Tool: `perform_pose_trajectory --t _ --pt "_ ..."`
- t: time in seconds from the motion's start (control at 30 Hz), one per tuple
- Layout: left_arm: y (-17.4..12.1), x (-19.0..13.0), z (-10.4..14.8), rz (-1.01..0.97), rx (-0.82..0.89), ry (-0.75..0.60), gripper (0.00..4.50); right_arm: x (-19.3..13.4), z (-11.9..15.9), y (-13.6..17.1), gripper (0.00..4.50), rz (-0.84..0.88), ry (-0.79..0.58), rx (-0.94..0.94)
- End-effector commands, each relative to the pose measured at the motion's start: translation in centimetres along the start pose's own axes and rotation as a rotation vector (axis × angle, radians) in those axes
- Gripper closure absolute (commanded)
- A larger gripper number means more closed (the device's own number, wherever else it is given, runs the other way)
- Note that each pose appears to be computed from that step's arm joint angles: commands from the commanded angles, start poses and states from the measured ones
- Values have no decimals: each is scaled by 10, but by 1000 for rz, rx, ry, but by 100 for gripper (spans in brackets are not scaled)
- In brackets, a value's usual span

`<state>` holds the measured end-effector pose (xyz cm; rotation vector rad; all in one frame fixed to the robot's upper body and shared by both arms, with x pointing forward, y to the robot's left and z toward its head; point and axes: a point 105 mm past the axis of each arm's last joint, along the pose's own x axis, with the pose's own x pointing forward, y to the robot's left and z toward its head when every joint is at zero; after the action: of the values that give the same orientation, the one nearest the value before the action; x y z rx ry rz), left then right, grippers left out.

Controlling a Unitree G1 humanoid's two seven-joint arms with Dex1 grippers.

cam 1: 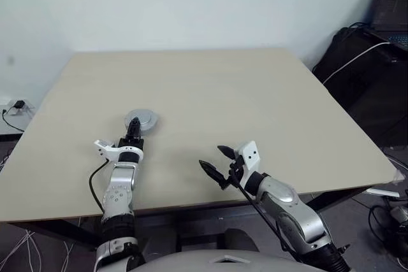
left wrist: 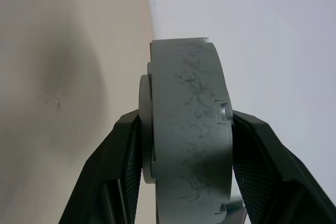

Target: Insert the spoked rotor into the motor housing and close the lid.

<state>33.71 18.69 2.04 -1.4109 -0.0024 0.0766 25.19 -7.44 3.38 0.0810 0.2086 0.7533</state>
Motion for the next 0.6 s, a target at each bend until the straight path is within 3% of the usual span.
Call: perform_pose_trajectory --t 0.03,0.33,0.6 --pt "-20 21 -3 -57 18 -6 240 -2 9 -10 0 -67 -56 -76" --pt "-14 56 7 59 80 -34 240 -4 1 -15 0 -125 -36 -79" --pt "-1 65 5 169 152 -20 240 -3 -2 -13 0 -125 -21 -66"
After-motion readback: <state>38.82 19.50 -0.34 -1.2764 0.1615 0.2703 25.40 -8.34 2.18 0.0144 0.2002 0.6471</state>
